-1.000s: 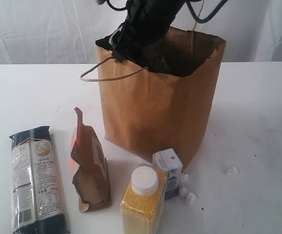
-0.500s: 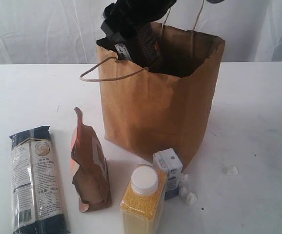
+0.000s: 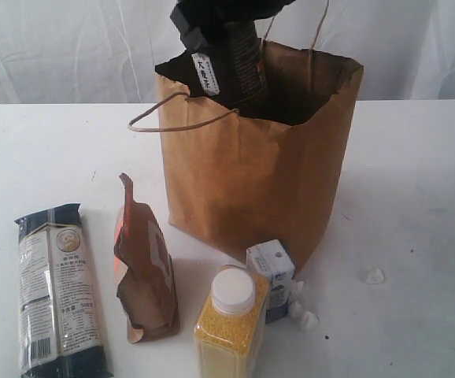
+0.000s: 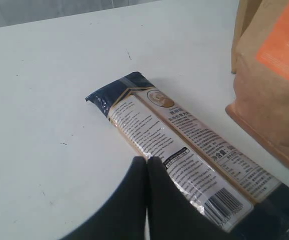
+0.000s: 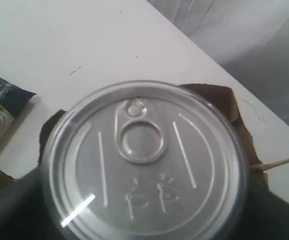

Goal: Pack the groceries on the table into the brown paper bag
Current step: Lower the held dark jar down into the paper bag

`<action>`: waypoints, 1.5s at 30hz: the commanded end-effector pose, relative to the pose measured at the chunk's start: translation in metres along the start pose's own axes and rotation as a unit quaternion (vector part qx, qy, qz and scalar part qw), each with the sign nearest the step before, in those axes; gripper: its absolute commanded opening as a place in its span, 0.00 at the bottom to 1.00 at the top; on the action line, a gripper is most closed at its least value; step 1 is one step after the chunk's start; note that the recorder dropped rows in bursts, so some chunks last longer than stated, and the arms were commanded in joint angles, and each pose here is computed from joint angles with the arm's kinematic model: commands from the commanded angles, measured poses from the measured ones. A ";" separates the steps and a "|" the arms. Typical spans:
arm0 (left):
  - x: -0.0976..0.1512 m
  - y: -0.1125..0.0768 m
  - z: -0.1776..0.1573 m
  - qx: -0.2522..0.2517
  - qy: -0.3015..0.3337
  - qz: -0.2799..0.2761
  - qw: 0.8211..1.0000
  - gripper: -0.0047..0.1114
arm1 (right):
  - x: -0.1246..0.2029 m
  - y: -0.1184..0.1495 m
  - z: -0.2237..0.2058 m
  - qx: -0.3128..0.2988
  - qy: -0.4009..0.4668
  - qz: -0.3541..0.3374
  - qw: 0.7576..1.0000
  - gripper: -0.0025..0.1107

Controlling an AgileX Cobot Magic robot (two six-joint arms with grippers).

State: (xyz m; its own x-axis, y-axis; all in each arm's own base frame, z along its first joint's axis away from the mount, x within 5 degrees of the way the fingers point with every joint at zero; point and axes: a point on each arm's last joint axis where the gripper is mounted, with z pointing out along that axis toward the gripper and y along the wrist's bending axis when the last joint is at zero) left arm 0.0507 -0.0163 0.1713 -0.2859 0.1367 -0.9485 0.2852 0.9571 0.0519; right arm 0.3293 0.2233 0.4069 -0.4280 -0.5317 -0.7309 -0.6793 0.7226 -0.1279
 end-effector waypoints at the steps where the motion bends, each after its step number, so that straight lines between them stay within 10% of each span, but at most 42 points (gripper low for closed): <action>1: 0.001 0.000 0.000 0.001 0.001 -0.003 1.000 0.04 | -0.007 -0.005 -0.021 0.010 -0.032 0.009 0.999 0.02; 45: 0.001 0.000 0.000 0.001 0.001 -0.003 1.000 0.04 | 0.077 -0.005 -0.013 0.033 -0.028 0.052 0.998 0.02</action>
State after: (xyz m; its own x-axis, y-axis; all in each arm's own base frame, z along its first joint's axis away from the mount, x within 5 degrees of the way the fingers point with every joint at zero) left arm 0.0507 -0.0163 0.1713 -0.2854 0.1384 -0.9484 0.2857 0.9568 0.0537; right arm 0.2924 0.1750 0.3551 -0.4921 -0.4635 -0.7369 -0.6065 0.7898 -0.0917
